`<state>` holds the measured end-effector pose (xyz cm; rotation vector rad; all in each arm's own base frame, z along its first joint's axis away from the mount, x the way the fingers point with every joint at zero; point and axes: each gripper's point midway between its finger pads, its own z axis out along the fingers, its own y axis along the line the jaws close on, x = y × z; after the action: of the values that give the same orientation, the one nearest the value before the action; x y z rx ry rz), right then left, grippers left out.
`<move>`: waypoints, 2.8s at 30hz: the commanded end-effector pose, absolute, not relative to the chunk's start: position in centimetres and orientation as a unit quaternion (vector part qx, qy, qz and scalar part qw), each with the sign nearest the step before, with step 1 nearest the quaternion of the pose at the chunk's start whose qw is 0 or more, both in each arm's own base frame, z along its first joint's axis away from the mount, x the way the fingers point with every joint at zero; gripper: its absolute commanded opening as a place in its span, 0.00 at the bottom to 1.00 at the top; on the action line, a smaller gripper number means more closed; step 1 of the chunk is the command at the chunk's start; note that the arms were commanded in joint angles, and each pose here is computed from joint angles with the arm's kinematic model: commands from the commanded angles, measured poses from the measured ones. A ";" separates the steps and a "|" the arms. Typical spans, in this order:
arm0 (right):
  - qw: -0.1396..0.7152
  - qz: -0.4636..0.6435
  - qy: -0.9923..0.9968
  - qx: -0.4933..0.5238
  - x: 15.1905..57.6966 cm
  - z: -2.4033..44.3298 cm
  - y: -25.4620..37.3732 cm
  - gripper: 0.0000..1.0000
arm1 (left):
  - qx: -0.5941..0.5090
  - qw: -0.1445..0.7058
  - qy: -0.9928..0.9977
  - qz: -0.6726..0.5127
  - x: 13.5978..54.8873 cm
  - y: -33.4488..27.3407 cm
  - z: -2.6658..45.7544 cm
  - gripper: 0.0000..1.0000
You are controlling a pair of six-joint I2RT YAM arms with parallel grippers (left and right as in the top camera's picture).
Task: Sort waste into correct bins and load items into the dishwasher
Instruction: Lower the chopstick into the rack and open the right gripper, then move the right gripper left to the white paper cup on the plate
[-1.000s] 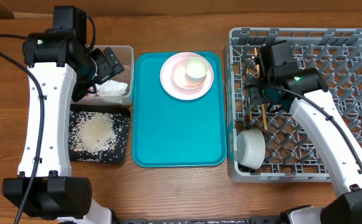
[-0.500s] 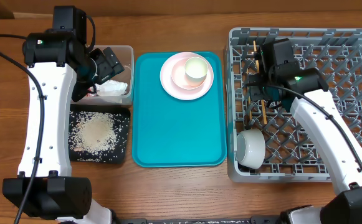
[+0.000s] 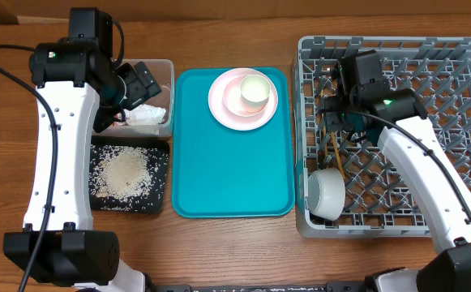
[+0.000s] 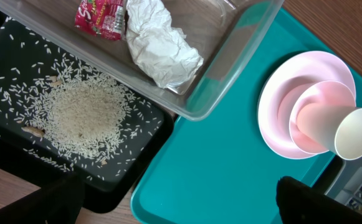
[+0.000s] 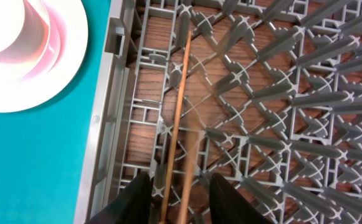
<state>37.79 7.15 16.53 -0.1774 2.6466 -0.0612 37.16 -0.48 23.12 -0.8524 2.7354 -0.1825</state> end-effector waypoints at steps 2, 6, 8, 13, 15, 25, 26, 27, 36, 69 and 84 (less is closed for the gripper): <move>0.238 -0.034 0.968 -0.068 37.8 16.2 6.7 0.34 | -0.291 0.145 0.943 -0.067 37.3 -0.7 23.8 1.00; 0.237 0.003 0.970 -0.060 37.7 16.2 7.8 0.34 | -0.291 0.145 0.943 -0.067 37.3 -0.7 23.8 1.00; 0.236 0.048 0.969 -0.059 37.7 16.3 9.4 0.34 | -0.291 0.145 0.943 -0.067 37.3 -0.7 23.8 1.00; 0.220 0.117 0.967 -0.058 37.0 16.4 11.7 0.34 | -0.291 0.145 0.943 -0.067 37.3 -0.7 23.8 1.00; 0.211 0.122 0.969 -0.032 36.9 16.1 11.6 0.34 | -0.291 0.145 0.943 -0.067 37.3 -0.7 23.8 1.00; 0.154 0.127 0.980 0.027 36.7 12.7 12.2 0.33 | -0.291 0.145 0.943 -0.067 37.3 -0.7 23.8 1.00; 0.149 0.126 0.981 0.026 36.7 12.3 12.3 0.33 | -0.291 0.145 0.943 -0.067 37.3 -0.7 23.8 1.00; 0.144 0.125 0.981 0.023 36.6 12.0 12.5 0.33 | -0.291 0.145 0.943 -0.067 37.3 -0.7 23.8 1.00; 0.120 0.122 0.985 0.000 35.9 10.3 14.4 0.23 | -0.291 0.145 0.943 -0.067 37.3 -0.7 23.8 1.00; 0.088 0.115 0.989 -0.026 33.7 9.9 15.9 0.19 | -0.291 0.145 0.943 -0.067 37.3 -0.7 23.8 1.00; 0.073 0.110 0.991 -0.031 32.8 9.7 16.0 0.17 | -0.291 0.145 0.943 -0.067 37.3 -0.7 23.8 1.00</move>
<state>33.80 14.28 9.77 -0.0394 2.9553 0.2472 37.17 -0.48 23.12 -0.8517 2.7353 -0.1831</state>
